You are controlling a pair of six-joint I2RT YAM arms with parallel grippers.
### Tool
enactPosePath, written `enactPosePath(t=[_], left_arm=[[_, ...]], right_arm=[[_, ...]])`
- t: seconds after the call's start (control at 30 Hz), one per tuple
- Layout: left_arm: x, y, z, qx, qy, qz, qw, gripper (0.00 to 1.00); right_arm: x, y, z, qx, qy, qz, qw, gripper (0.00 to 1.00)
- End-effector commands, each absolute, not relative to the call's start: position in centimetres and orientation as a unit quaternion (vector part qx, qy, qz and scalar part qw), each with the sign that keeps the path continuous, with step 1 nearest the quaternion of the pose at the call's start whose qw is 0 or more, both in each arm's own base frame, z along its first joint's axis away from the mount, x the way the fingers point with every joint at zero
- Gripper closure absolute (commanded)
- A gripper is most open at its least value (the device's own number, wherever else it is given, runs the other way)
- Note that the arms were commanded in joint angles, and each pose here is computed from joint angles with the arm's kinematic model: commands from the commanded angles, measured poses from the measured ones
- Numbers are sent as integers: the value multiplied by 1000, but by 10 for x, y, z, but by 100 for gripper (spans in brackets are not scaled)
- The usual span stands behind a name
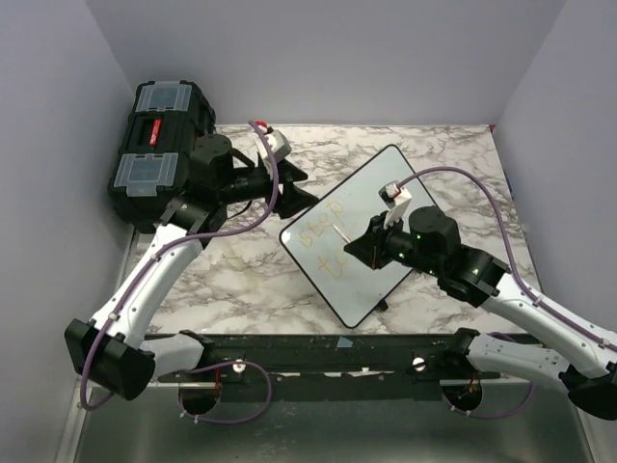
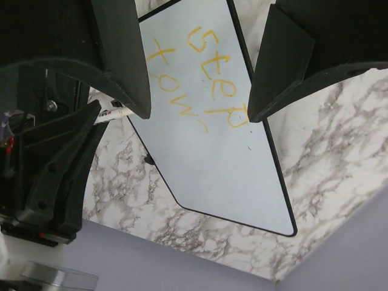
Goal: Write a sentence on the whiteboard
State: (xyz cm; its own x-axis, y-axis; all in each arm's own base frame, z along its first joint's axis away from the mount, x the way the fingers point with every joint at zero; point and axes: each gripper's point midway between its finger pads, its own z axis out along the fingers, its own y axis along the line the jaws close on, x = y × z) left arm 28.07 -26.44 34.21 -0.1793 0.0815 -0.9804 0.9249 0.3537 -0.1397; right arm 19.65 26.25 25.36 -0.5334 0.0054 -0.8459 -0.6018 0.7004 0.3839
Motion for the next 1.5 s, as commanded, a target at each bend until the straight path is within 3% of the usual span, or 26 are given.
enactPosePath(t=[0.0, 0.13, 0.6, 1.2, 1.3, 1.47], left_arm=[[256, -258, 345, 460, 595, -397, 526, 33], [234, -260, 343, 519, 529, -398, 540, 32], [208, -268, 330, 592, 427, -289, 619, 26], [201, -289, 284, 638, 470, -271, 546, 36], [200, -292, 281, 642, 470, -267, 543, 43], [197, -296, 286, 644, 469, -273, 540, 87]], right_arm=[[174, 280, 288, -248, 765, 403, 436, 99], [169, 284, 296, -262, 762, 413, 424, 100], [167, 301, 293, -240, 798, 426, 352, 99], [156, 310, 297, -260, 794, 447, 319, 99], [155, 311, 295, -262, 795, 449, 313, 99], [157, 310, 294, -256, 799, 443, 317, 100]])
